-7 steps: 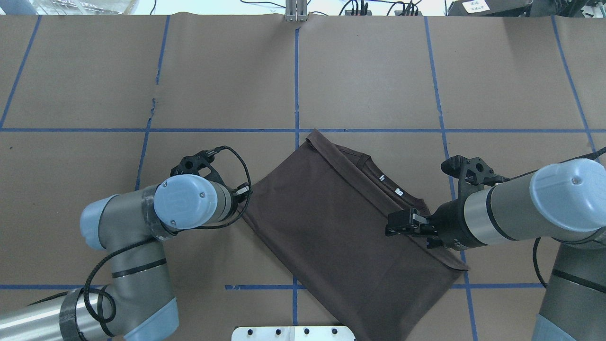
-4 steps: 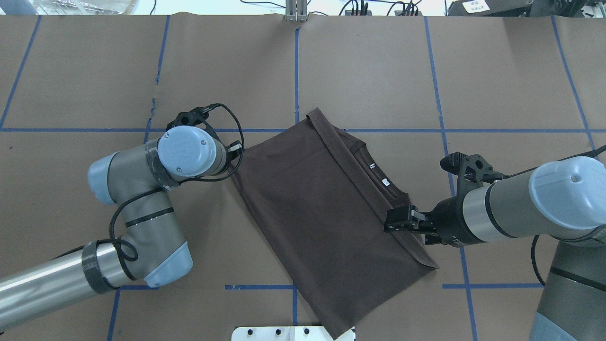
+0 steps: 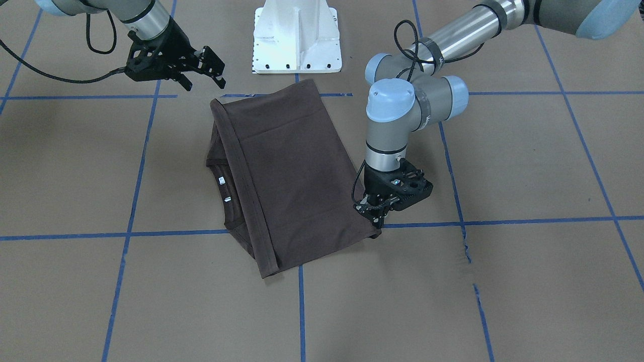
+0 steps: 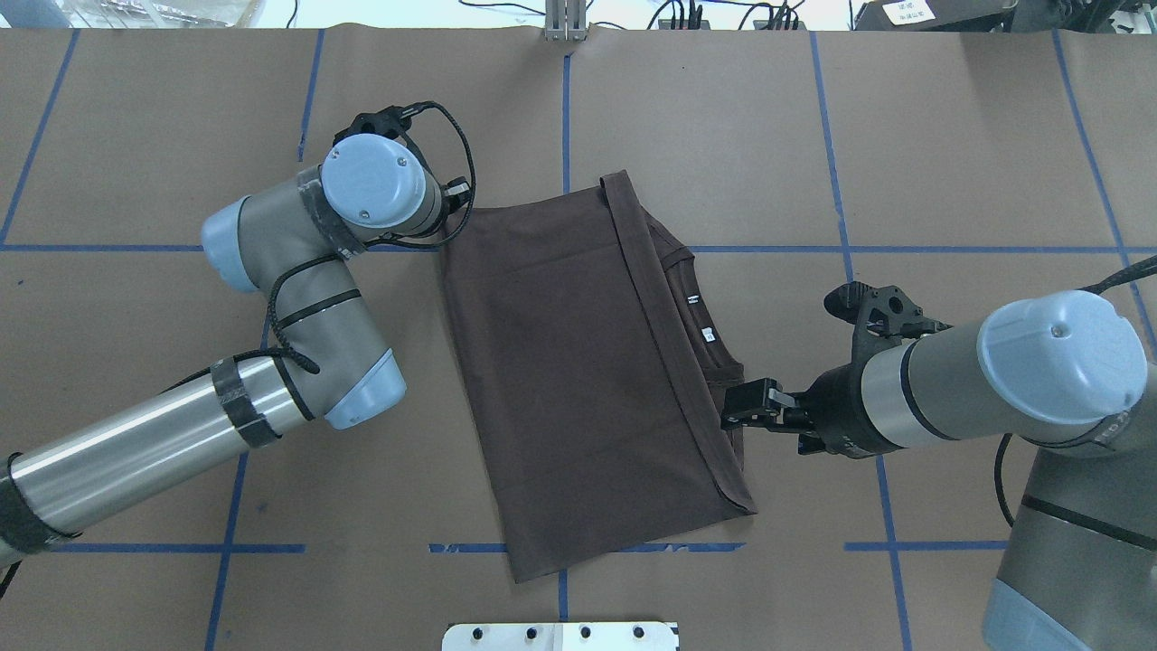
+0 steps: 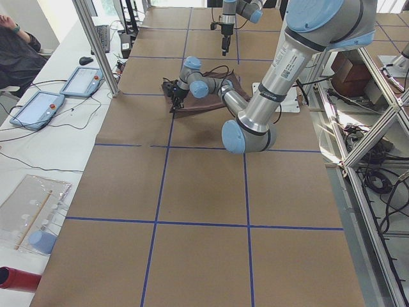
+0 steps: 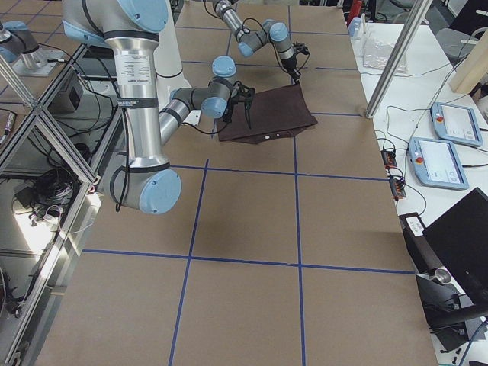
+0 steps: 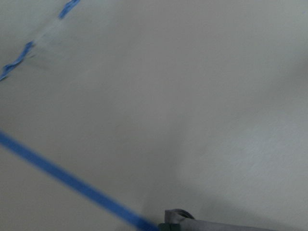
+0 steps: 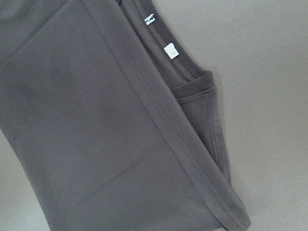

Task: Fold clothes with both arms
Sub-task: 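Push the shirt edge with the left gripper to square it while the right holds, then release the right gripper and move it to the shirt's side edge nearest it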

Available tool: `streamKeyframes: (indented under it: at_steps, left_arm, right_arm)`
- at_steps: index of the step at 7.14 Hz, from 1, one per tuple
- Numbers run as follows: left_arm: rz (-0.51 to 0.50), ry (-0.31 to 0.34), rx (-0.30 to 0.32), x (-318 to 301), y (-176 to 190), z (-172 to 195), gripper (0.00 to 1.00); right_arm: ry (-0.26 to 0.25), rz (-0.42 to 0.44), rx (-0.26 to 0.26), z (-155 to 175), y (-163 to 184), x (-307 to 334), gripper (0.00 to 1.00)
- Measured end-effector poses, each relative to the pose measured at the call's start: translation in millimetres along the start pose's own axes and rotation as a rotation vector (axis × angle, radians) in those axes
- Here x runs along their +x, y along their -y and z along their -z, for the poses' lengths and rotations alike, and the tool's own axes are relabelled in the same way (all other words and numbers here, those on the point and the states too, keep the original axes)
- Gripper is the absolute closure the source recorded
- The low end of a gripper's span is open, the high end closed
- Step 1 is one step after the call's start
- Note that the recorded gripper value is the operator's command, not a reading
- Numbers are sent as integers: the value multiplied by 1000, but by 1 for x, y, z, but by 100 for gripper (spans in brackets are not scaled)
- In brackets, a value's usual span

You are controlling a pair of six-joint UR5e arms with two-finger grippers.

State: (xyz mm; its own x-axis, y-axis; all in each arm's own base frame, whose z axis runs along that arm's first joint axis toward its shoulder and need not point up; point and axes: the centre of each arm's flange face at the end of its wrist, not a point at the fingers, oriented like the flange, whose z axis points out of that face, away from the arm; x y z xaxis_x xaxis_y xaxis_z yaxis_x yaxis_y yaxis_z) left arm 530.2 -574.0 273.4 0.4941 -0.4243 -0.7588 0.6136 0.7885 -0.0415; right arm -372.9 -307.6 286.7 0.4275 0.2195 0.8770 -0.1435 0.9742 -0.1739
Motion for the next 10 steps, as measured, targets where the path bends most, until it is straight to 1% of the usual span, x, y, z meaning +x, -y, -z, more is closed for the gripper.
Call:
streamKeyframes:
  at_steps: [2,4,5,6,7,8,9,10]
  left_arm:
    - [-48,-65,22,38,23,-32,100]
    - [-99,-118,48,43,44,-66,100]
    - [-110,-131,55,42,47,-74,7]
    - [-122,-138,58,41,49,-76,0]
    - [-146,-146,61,43,49,-74,0]
    - [-171,-166,65,50,53,-64,0]
    - [-186,-186,48,56,55,-49,0]
    - [-202,-185,2,58,52,-35,0]
  right_arm:
    - [1,-2,2,0,1,-1,0]
    - [2,-3,5,1,2,-1,0]
    - [2,-5,8,1,4,-1,0]
    - [3,-6,12,2,6,0,0]
    - [3,-4,19,3,8,0,0]
    - [-2,-2,29,3,11,1,0]
    - [-13,1,38,0,14,4,0]
    - [-34,19,49,-5,19,6,0]
